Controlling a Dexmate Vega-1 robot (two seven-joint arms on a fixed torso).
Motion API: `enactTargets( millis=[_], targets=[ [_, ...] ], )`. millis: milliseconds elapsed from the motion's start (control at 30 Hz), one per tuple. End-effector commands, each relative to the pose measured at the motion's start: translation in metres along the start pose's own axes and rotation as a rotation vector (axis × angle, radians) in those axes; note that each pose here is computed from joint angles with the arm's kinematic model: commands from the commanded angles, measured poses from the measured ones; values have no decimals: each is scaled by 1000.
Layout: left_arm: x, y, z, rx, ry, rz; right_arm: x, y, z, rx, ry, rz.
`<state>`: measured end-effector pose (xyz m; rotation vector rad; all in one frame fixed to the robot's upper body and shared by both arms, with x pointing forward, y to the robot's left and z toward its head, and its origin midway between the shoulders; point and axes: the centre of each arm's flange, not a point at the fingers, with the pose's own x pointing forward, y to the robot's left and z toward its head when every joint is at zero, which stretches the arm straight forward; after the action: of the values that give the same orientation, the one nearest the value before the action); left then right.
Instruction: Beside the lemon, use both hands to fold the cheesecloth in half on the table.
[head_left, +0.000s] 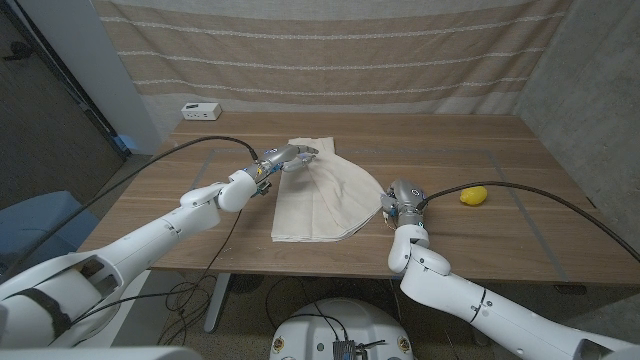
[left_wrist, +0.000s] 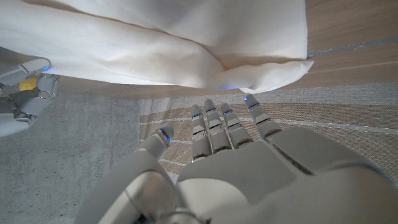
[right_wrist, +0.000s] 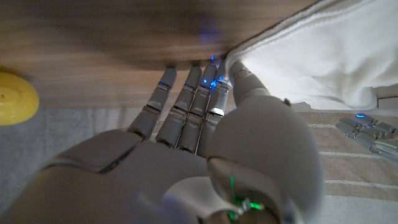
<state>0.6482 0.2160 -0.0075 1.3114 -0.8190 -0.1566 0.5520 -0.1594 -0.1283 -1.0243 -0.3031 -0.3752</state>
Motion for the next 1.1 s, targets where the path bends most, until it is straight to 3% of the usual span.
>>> enactTargets(
  millis=[33, 300, 467, 767, 900, 1100],
  targets=[
    [-3, 0, 5, 8, -1, -1, -15, -31, 29, 502, -386, -38],
    [-9, 0, 8, 11, 4, 2, -20, -35, 52, 564, -494, -38],
    [-12, 2, 11, 8, 2, 11, -23, -37, 67, 598, -559, 0],
    [-18, 7, 16, -14, -11, 35, -31, -45, 84, 631, -674, -6],
    [-21, 19, 16, -94, -31, 73, -34, -47, 87, 632, -700, 35],
    [-29, 50, 18, -227, -91, 201, -39, -46, 95, 603, -735, 62]
  ],
)
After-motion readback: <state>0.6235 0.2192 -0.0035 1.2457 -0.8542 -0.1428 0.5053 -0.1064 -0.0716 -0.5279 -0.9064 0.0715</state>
